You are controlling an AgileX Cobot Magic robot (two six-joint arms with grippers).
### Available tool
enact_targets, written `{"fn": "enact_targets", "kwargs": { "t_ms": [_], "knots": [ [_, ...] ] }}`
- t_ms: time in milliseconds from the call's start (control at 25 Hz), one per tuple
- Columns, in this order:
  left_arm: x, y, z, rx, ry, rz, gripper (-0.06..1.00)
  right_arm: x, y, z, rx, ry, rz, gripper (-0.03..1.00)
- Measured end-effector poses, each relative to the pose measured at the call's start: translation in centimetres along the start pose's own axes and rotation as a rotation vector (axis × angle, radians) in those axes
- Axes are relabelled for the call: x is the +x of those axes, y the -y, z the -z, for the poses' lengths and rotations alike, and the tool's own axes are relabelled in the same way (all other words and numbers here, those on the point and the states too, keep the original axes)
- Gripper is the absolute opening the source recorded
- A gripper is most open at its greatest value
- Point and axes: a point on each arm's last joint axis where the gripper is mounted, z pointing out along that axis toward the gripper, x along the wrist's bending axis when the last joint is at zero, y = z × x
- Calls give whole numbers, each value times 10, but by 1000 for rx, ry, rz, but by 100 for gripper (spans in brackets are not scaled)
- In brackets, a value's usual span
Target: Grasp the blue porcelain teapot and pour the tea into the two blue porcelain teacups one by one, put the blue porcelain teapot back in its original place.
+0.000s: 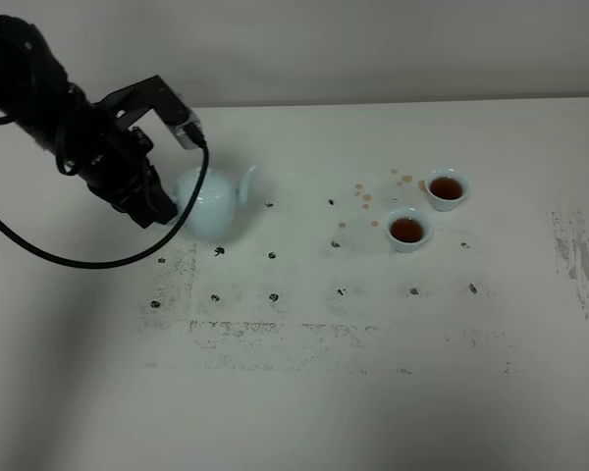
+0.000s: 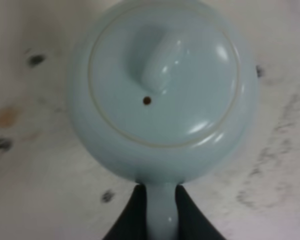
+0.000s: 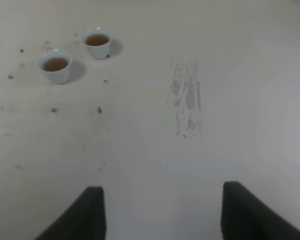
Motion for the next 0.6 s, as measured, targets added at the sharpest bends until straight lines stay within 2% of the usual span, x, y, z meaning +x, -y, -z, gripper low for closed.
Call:
{"fn": "enact_targets", "kwargs": {
  "t_ms": [80, 200, 480, 600],
  "knots": [
    [12, 12, 2, -18, -46, 27, 0, 0, 0, 0, 0, 0, 0, 49],
    [19, 13, 5, -47, -93, 29, 0, 0, 0, 0, 0, 0, 0, 49],
    [20, 9, 4, -60, -122, -148, 0, 0, 0, 0, 0, 0, 0, 49],
    [30, 19, 6, -78, -129, -177, 0, 0, 0, 0, 0, 0, 0, 49]
  ]
}}
